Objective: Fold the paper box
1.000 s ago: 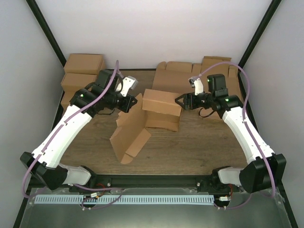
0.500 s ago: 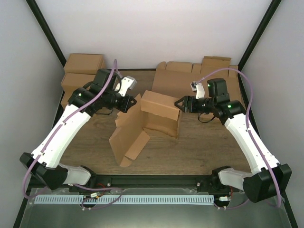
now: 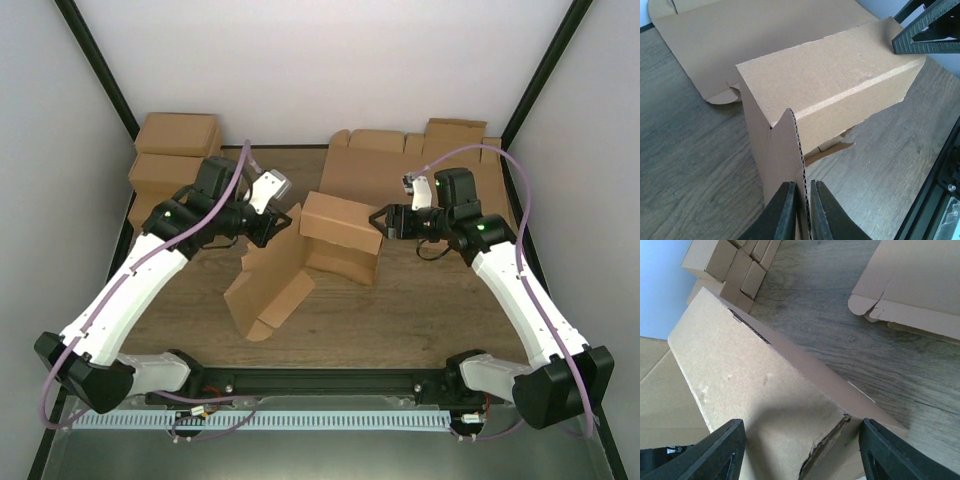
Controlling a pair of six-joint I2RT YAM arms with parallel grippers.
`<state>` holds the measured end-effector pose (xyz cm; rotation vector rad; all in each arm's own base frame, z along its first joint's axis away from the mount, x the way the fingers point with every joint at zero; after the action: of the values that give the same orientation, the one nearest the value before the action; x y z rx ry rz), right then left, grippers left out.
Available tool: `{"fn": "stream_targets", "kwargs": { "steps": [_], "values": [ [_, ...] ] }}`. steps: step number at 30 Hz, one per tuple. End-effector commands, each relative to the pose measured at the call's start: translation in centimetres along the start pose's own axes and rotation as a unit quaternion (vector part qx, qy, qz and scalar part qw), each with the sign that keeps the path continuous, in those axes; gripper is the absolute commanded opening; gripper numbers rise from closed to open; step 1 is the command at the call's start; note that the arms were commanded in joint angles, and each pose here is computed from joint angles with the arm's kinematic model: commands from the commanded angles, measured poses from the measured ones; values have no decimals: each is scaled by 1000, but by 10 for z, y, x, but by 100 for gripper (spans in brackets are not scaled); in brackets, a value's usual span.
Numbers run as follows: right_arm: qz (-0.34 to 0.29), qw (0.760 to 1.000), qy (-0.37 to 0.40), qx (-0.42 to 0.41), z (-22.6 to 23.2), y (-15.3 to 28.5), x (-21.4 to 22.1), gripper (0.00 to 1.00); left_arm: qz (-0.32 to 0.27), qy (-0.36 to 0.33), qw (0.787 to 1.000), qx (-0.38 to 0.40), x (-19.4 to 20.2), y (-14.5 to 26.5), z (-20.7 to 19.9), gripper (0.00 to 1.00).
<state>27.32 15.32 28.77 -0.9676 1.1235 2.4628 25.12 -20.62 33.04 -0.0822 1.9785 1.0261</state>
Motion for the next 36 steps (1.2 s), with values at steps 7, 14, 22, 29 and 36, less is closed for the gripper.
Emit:
{"fn": "stream_targets", "kwargs": {
  "steps": [7, 14, 22, 29, 36],
  "values": [
    [23, 999, 37, -16, 7, -9, 7, 65, 33, -1, 999, 16, 14, -23, 0, 40],
    [24, 999, 28, -13, 4, -14, 4, 65, 15, -19, 999, -38, 3, -22, 7, 60],
    [19, 999, 25, -5, 3, -15, -1, 65, -38, -24, 998, -39, -26, -6, -1, 92],
    [22, 1000, 22, 1, -1, -18, -2, 64, -48, -52, 996, -51, -34, -4, 0, 96],
    [21, 1000, 22, -4, 0, -19, -3, 64, -26, -294, 951, -95, -27, -20, -33, 96]
  ]
}}
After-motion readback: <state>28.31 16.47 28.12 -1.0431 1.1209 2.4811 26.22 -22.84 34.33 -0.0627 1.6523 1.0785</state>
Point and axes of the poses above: each gripper's point midway between its finger pads, its own y axis back along the fingers, its own z axis along the line the jaws close on, x = y × z, the point moved 4 cm from there along y, back along the fingers, and after that the axes turned 6 degrees about y, right-handed, at the moved point
